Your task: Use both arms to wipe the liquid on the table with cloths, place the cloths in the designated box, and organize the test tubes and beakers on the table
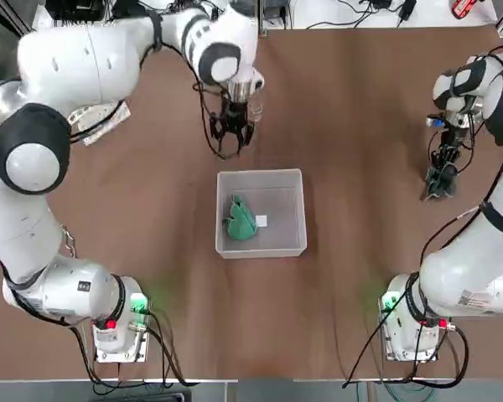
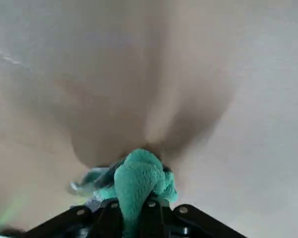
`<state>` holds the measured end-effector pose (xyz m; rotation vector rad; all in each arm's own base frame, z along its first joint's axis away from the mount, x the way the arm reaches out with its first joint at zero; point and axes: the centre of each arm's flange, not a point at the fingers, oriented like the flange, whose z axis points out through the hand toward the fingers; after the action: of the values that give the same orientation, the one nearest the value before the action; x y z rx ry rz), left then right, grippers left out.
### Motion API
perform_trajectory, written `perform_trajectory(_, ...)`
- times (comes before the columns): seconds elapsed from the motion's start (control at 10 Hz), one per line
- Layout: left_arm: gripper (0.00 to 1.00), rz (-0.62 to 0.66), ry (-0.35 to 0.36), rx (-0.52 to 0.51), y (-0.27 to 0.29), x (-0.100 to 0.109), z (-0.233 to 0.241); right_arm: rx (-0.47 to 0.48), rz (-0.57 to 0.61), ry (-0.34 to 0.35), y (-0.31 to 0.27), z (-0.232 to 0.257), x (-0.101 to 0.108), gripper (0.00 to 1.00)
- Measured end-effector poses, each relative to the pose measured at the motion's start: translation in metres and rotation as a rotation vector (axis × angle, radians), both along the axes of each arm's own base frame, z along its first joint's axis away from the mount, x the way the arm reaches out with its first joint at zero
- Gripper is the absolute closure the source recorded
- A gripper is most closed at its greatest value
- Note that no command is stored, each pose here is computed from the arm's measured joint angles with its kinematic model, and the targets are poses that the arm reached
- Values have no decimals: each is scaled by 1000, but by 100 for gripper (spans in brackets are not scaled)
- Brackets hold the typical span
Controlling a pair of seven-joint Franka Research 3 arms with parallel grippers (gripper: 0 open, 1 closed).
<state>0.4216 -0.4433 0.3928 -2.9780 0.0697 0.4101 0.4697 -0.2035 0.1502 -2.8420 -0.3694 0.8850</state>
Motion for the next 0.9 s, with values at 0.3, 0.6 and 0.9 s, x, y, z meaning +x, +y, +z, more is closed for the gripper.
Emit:
perform_trajectory(0.3, 32, 146, -175, -158, 42, 90, 2, 56, 40, 45, 97, -7, 17, 90)
perform_trajectory(0.6, 26, 219, -234, -336, 40, 125, -31, 60, 90, -18, 172, 1, 44, 90)
perform_trajectory(0.9, 26, 275, -230, -450, 59, 153, -50, -10, 85, -106, 96, 11, 73, 90)
